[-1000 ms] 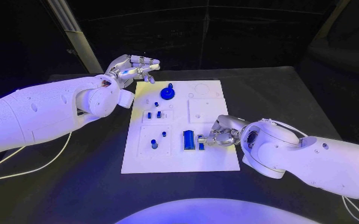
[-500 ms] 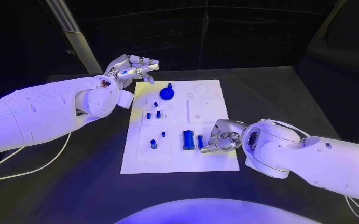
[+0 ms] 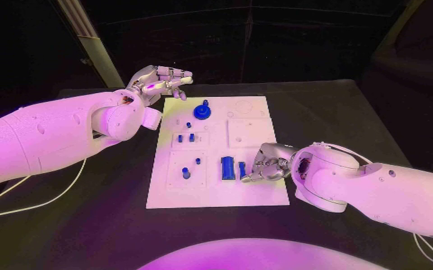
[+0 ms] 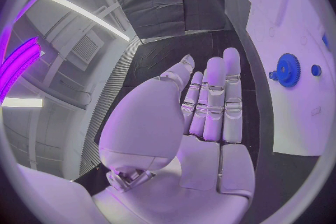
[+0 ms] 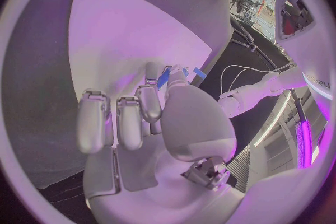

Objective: Assemble the parts on the task board

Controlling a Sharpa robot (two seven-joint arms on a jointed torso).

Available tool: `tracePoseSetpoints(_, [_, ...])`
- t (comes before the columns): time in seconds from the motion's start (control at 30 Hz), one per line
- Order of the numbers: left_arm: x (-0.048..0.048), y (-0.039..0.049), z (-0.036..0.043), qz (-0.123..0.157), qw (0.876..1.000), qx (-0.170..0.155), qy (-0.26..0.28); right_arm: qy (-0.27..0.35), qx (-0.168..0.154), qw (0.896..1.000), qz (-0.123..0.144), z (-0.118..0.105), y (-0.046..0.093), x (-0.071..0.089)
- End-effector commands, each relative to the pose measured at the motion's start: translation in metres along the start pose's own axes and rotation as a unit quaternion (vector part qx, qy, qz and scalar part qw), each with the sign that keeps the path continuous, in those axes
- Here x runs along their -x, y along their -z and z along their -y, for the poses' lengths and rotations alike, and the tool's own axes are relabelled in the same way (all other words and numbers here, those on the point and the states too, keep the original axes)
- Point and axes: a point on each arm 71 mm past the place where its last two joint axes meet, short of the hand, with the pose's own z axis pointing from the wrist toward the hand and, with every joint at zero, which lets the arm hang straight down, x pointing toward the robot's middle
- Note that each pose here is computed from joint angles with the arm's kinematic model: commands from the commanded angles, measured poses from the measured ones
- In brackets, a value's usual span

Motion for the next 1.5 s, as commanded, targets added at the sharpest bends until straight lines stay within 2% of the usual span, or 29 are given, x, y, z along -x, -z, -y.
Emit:
tracePoseSetpoints(0.03, [-0.0011, -0.0006, 0.0014, -0.006, 1.0, -0.003, 0.003, 0.006, -0.004, 1.0, -0.001, 0.0, -0.001, 0.0])
tracePoseSetpoints(0.33, [-0.0015, -0.0013, 0.0011, -0.007, 1.0, -0.001, 0.003, 0.021, -0.009, 0.999, -0.03, 0.0, -0.004, -0.004])
tracePoseSetpoints(0.7, [-0.0018, -0.0015, 0.0007, -0.008, 1.0, 0.001, 0.004, 0.018, -0.014, 0.999, -0.024, 0.001, -0.006, -0.003])
tracePoseSetpoints(0.9, [-0.0017, -0.0015, 0.0006, -0.008, 1.0, 0.001, 0.004, -0.005, 0.004, 1.0, -0.015, 0.001, -0.003, -0.001])
tracePoseSetpoints(1.1, [-0.0013, -0.0013, 0.0005, -0.008, 1.0, 0.002, 0.004, -0.04, 0.048, 0.998, -0.021, 0.002, 0.004, 0.0])
tracePoseSetpoints(1.23, [-0.0013, -0.0013, 0.0003, -0.008, 1.0, 0.002, 0.004, -0.05, 0.064, 0.996, -0.022, 0.001, 0.008, 0.001])
tracePoseSetpoints(1.5, [-0.0017, -0.0013, 0.0003, -0.008, 1.0, 0.002, 0.004, -0.061, 0.058, 0.996, -0.006, 0.005, 0.009, 0.004])
